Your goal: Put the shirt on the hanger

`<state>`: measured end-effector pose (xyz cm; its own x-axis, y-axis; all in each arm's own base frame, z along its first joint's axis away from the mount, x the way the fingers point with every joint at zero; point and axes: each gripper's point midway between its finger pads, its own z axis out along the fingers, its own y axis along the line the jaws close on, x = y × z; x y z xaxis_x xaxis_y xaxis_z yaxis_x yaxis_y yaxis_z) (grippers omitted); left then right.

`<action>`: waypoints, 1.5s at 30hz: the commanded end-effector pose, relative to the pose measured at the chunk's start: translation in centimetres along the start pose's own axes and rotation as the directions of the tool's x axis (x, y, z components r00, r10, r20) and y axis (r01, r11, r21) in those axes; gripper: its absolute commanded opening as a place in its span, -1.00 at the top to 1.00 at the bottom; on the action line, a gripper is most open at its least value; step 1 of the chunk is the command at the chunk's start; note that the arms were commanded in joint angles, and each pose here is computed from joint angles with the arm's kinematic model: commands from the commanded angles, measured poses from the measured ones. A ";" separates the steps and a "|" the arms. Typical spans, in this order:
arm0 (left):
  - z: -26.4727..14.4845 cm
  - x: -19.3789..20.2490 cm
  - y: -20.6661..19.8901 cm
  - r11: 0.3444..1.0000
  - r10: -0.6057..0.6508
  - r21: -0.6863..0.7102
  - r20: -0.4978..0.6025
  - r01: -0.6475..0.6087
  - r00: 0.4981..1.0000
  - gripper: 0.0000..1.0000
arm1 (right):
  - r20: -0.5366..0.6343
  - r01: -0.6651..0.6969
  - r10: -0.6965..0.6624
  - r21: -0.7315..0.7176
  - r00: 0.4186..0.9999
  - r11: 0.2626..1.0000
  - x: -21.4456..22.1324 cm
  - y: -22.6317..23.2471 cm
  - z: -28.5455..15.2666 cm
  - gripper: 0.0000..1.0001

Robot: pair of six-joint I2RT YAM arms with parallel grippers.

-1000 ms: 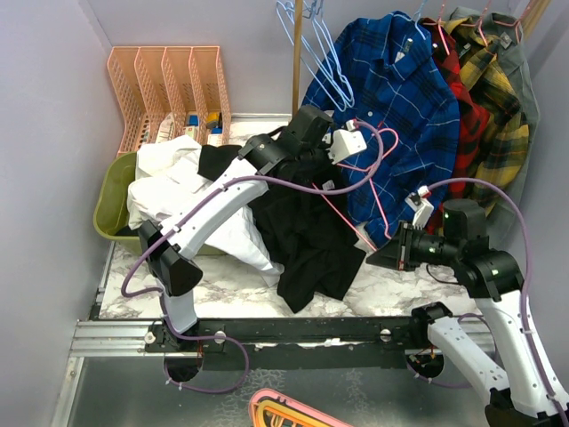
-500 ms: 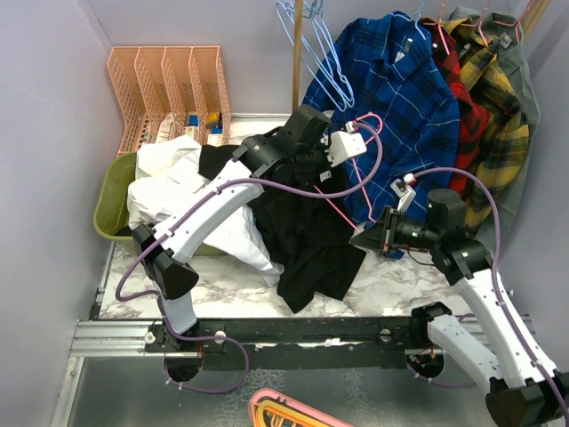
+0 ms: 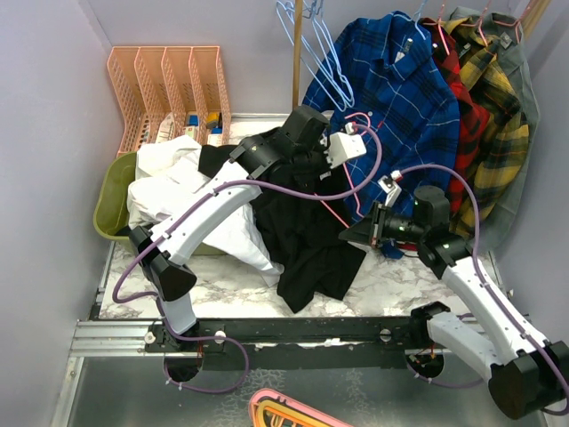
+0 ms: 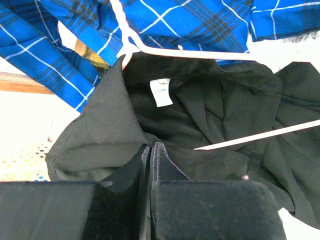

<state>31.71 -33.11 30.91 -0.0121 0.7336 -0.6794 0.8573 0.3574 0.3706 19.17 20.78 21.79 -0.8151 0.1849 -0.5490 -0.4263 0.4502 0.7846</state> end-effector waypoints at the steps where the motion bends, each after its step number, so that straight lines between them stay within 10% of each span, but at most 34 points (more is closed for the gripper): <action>1: -2.2 -1.4 -0.9 0.999 -0.005 0.042 0.055 0.003 0.998 1.00 | 0.056 0.098 -0.095 -0.051 0.994 0.994 -2.2 1.0 1.1 0.98; 4: -2.3 -0.9 -2.0 0.996 0.004 0.091 0.050 -0.009 0.999 0.60 | 0.080 0.109 -0.105 -0.044 0.991 0.993 -2.7 0.5 1.5 0.97; 11: -2.5 0.3 -4.5 0.978 0.017 0.208 0.044 -0.025 0.999 0.42 | 0.121 0.079 -0.074 -0.037 0.990 0.996 -2.8 -1.3 2.7 0.98; 19: -5.9 -4.3 -2.6 0.983 -0.040 0.185 0.185 0.005 0.982 -0.98 | 0.119 0.110 -0.110 0.009 0.987 0.994 -1.6 -3.7 3.2 0.98; 24: -7.8 -7.6 2.1 0.981 -0.114 0.184 0.336 0.054 0.935 -0.98 | 0.068 0.102 -0.102 0.004 0.992 0.995 0.1 -5.8 4.4 0.98; 28: -7.2 -3.4 4.0 0.862 -0.255 0.507 0.451 -0.010 0.856 -0.89 | 0.075 0.147 -0.147 0.015 0.986 0.989 1.0 -7.4 4.8 0.98; 45: 2.5 1.6 6.3 0.876 0.010 0.409 0.514 -0.255 0.858 -0.67 | 0.026 0.180 -0.181 0.057 0.983 0.982 2.1 -9.9 5.7 0.98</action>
<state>37.14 -30.52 31.49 0.1186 0.3762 -0.9189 0.9926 -0.0214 0.1194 23.00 21.46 11.21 -0.7605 0.1336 -0.6355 -0.4916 0.5209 0.6978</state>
